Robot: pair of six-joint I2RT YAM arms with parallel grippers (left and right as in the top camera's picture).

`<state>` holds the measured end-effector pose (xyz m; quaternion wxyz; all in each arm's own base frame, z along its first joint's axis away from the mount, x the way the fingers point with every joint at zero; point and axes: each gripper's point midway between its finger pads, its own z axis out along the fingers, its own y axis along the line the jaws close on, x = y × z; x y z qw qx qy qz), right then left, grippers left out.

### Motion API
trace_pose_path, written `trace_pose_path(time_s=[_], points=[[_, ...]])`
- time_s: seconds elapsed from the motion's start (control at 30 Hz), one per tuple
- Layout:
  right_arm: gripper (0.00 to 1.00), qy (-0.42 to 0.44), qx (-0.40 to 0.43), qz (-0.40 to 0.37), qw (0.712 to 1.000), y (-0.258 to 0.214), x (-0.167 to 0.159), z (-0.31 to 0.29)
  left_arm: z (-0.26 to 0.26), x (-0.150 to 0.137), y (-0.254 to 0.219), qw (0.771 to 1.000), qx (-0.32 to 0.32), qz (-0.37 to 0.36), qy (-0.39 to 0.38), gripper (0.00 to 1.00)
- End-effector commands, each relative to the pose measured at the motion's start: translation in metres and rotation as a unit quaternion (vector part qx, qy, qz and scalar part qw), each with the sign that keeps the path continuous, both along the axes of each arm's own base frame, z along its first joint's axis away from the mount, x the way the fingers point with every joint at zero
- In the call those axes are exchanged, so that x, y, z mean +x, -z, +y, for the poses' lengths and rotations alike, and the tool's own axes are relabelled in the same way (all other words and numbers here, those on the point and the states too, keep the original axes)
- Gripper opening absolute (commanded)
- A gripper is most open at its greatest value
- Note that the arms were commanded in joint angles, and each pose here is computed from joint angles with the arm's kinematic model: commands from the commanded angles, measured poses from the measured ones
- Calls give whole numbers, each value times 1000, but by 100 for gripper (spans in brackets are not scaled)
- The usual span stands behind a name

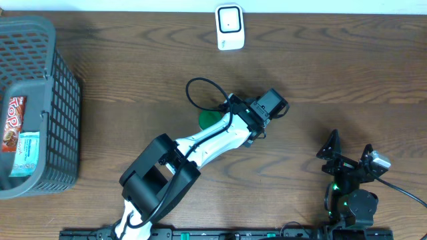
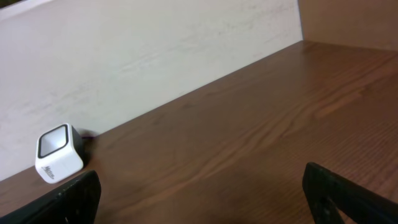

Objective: Scan the item barcode
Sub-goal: 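Carry the orange box with the left gripper and turn it near the scanner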

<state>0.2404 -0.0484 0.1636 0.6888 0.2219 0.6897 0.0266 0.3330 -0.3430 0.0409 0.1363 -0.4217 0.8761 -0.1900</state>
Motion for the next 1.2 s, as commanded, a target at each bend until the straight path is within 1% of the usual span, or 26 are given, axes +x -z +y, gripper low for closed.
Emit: trace_pose_path(time_s=[0.0,0.07,0.17,0.2,0.23,0.27,0.33,0.37,0.43,0.47,0.53,0.63,0.73,0.93,1.17], points=[[99,0,-6,2,1000,1,0,0,5,8,-15,1000,10,-29,2,97],[99,0,-6,2,1000,1,0,0,9,12,-22,997,34,-54,36,96],[99,0,-6,2,1000,1,0,0,20,23,-29,986,99,-98,86,96],[99,0,-6,2,1000,1,0,0,25,27,-30,981,121,-108,102,92],[99,0,-6,2,1000,1,0,0,30,31,-30,976,142,-116,118,85],[99,0,-6,2,1000,1,0,0,34,34,-30,970,161,-123,132,66],[99,0,-6,2,1000,1,0,0,44,42,-31,961,191,-131,153,43],[99,0,-6,2,1000,1,0,0,47,44,-31,958,198,-132,158,34],[99,0,-6,2,1000,1,0,0,55,51,-31,953,213,-133,169,22],[99,0,-6,2,1000,1,0,0,59,53,-31,951,217,-133,173,15],[99,0,-6,2,1000,1,0,0,64,56,-30,950,224,-130,177,9],[99,0,-6,2,1000,1,0,0,67,55,-24,949,228,-121,183,8],[99,0,-6,2,1000,1,0,0,62,51,-13,945,228,-108,210,7],[99,0,-6,2,1000,1,0,1,50,37,10,937,206,-73,272,8],[99,0,-6,2,1000,1,0,0,56,27,16,936,210,-48,279,8]])
